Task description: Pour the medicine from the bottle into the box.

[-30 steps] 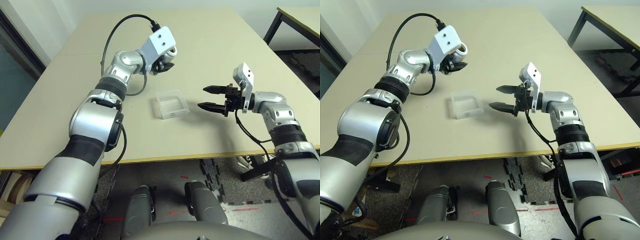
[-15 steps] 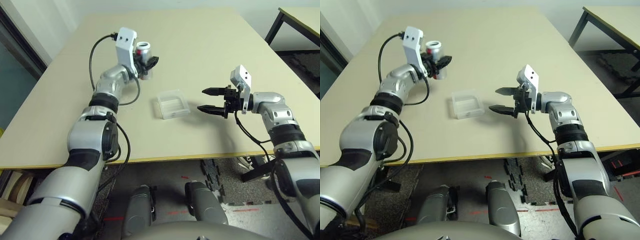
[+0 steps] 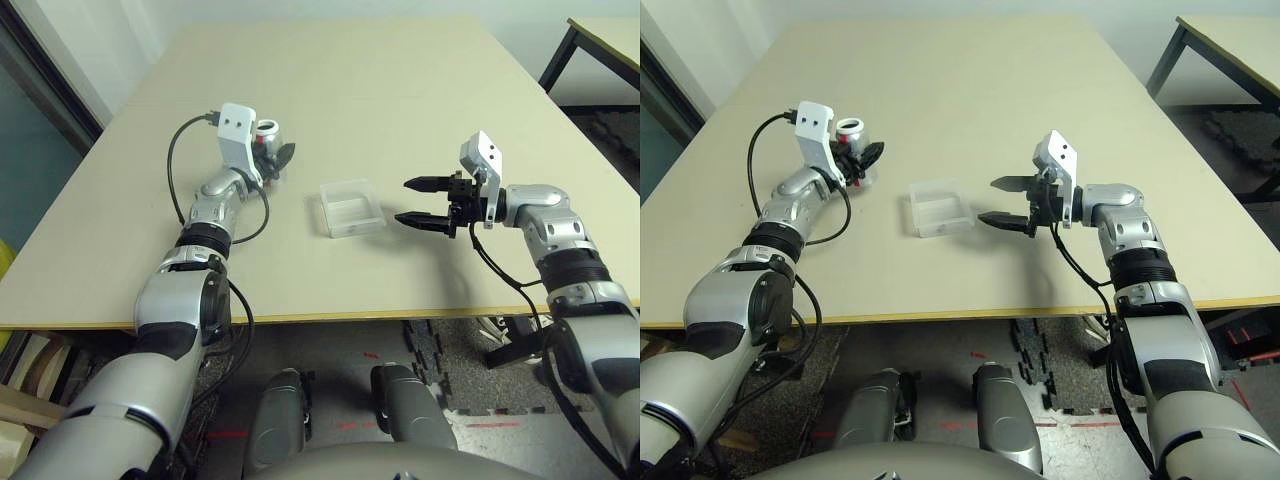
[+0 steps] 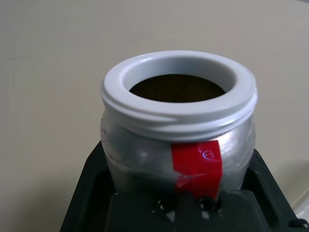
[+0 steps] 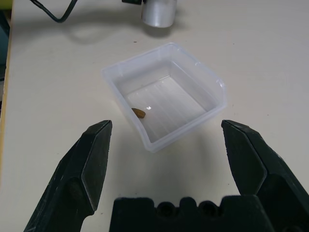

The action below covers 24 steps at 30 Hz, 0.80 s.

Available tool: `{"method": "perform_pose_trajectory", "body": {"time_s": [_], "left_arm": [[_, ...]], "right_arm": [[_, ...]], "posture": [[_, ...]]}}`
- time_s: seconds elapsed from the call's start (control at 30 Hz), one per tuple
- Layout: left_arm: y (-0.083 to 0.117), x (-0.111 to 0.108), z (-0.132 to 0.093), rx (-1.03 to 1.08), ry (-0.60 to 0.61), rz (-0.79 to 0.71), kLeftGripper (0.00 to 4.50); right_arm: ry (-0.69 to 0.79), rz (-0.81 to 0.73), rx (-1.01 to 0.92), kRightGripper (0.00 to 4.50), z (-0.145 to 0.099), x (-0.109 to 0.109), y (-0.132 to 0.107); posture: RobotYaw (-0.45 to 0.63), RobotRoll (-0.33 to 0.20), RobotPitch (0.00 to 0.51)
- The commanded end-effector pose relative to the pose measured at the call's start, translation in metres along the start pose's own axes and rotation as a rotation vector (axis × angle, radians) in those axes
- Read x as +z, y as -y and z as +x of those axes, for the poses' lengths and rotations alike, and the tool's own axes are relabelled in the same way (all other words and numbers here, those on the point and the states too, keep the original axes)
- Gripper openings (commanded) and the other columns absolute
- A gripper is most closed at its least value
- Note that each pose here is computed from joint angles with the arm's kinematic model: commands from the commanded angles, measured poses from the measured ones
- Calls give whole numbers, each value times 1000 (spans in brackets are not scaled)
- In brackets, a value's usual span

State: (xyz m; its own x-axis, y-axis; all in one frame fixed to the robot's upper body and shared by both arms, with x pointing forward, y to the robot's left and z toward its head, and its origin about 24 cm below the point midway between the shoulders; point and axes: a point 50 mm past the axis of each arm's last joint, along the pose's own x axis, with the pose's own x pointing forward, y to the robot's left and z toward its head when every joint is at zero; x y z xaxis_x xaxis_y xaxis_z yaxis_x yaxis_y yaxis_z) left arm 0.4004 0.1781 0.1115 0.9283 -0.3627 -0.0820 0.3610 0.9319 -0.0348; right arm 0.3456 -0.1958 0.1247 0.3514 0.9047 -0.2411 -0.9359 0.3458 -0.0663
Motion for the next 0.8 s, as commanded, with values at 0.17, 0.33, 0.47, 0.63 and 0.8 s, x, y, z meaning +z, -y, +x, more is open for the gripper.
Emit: {"method": "perform_pose_trajectory", "body": {"time_s": [0.17,0.33,0.47,0.63,0.8], "left_arm": [[-9,-13,-8,56,-10,9,2715],[-13,-19,-11,80,-28,24,2715],[-13,-23,-12,92,-42,33,2715],[-11,-29,-13,88,-65,39,2715],[-9,-32,-13,87,-75,36,2715]], "right_arm": [[-16,-11,14,4500,1,2,0],[-15,-11,16,4500,1,3,0],[-12,-11,16,4500,1,4,-1],[-11,-8,14,4500,1,4,-1],[-13,-7,14,4500,0,5,-1]], "posture": [[-202,0,78],[-208,0,84],[-216,0,88],[-226,0,92],[-228,0,95]]}}
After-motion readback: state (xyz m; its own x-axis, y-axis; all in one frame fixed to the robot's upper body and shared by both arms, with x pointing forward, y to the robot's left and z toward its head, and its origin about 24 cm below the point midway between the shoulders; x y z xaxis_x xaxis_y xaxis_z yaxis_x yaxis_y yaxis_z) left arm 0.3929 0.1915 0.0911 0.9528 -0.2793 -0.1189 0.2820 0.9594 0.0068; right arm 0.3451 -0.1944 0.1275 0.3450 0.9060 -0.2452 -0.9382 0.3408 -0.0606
